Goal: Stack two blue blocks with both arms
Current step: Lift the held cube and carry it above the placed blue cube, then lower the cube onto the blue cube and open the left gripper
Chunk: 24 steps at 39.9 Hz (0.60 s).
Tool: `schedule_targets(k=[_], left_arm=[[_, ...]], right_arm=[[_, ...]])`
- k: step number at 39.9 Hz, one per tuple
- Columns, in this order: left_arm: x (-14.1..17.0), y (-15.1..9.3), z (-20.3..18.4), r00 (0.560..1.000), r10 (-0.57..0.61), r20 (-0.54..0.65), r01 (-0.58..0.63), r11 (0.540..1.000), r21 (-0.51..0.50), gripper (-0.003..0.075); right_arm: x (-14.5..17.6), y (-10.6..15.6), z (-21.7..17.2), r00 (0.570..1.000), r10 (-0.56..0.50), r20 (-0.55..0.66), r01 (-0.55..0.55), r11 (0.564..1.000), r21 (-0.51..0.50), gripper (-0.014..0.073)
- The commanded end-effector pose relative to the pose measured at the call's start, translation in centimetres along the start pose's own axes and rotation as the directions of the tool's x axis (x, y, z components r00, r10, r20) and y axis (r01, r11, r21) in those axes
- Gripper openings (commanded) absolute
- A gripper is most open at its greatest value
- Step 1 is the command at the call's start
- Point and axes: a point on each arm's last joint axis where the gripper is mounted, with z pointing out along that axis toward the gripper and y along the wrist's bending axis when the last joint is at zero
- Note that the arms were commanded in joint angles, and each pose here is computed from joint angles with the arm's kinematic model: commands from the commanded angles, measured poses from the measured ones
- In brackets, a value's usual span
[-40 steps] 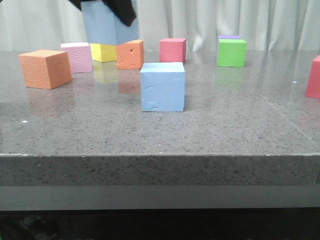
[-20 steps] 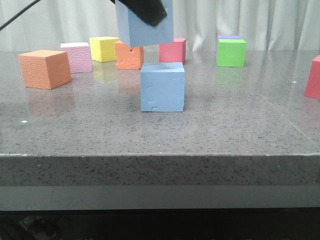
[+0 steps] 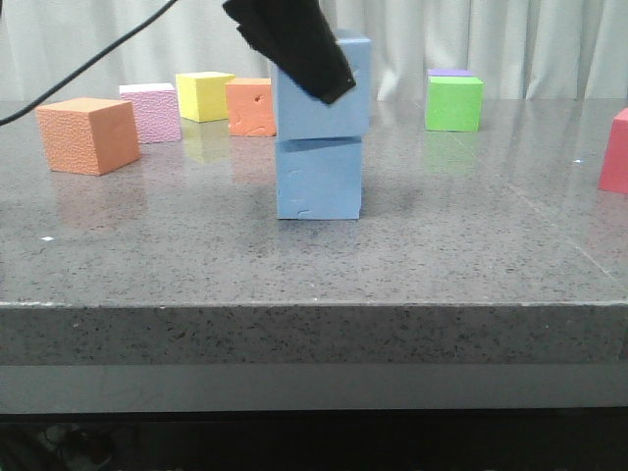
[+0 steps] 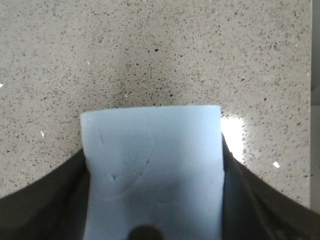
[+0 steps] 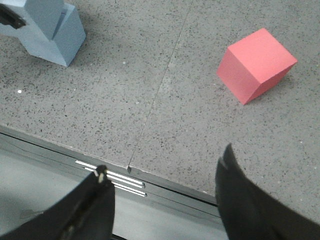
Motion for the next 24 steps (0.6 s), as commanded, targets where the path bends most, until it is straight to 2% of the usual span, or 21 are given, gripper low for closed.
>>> schedule_targets(k=[1, 24], left_arm=[[-1.66, -0.37, -2.67, 0.995, 0.053, 0.089, -0.046, 0.996, -0.072, 0.0326], [-1.76, -0.04, -2.89, 0.988, 0.132, 0.080, -0.122, 0.986, -0.115, 0.0326]], right_arm=[[-1.05, -0.12, -0.69, 0.996, -0.006, 0.094, 0.005, 1.000, 0.008, 0.0454], [-1.05, -0.12, -0.69, 0.996, -0.006, 0.094, 0.005, 1.000, 0.008, 0.0454]])
